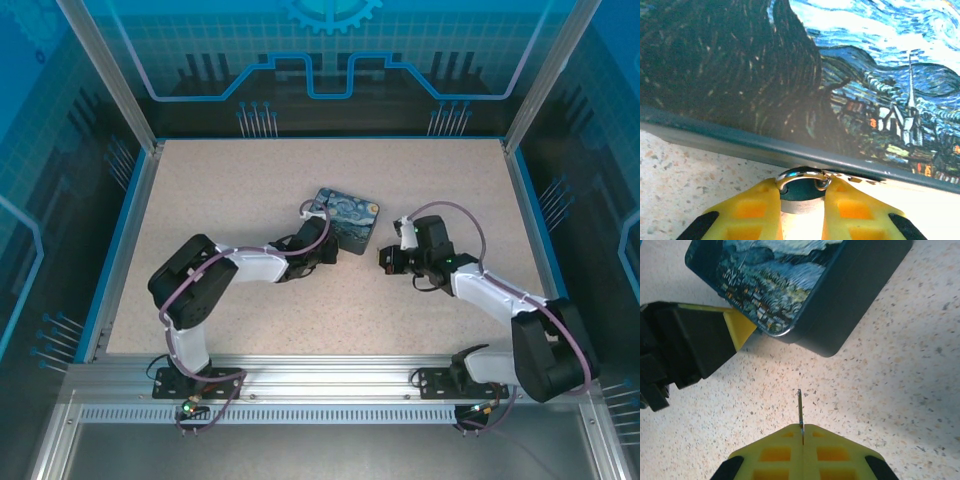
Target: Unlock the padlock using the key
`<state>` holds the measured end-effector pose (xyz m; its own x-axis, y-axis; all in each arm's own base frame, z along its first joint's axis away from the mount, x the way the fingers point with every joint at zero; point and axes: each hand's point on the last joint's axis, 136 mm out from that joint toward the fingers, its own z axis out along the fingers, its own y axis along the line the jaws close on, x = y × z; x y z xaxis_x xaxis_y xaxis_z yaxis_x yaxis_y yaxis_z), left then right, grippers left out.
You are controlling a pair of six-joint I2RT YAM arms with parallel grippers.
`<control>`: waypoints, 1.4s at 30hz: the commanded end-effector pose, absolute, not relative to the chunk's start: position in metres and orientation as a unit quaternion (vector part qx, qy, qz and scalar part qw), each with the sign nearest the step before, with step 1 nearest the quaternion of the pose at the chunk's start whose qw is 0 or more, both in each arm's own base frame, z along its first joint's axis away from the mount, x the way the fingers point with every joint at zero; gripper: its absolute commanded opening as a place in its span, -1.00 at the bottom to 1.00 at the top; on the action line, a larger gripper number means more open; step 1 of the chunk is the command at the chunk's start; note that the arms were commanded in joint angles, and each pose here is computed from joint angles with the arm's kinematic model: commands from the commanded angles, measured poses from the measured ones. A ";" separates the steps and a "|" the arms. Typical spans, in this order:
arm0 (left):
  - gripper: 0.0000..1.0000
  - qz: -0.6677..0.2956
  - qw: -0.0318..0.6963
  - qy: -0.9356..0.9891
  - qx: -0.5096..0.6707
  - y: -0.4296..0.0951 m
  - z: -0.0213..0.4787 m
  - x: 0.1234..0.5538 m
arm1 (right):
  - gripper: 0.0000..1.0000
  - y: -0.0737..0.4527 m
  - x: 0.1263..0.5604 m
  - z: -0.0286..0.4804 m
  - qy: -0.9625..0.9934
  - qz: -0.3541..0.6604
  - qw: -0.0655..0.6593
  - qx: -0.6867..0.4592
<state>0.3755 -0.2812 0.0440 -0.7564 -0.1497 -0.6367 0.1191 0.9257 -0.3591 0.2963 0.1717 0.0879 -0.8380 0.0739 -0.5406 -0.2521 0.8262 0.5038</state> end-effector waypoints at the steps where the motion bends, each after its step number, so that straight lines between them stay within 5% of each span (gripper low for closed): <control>1: -0.83 -0.235 0.340 0.910 -0.029 -0.291 0.065 0.375 | -1.00 0.186 0.294 0.086 0.905 0.305 0.287 -0.073; 22: -0.89 -0.355 0.270 0.883 -0.147 -0.305 0.098 0.353 | -1.00 0.230 0.283 0.076 0.843 0.285 0.369 -0.268; 42: -0.98 -0.392 0.244 0.870 -0.174 -0.309 0.108 0.339 | -1.00 0.239 0.289 0.061 0.843 0.252 0.371 -0.296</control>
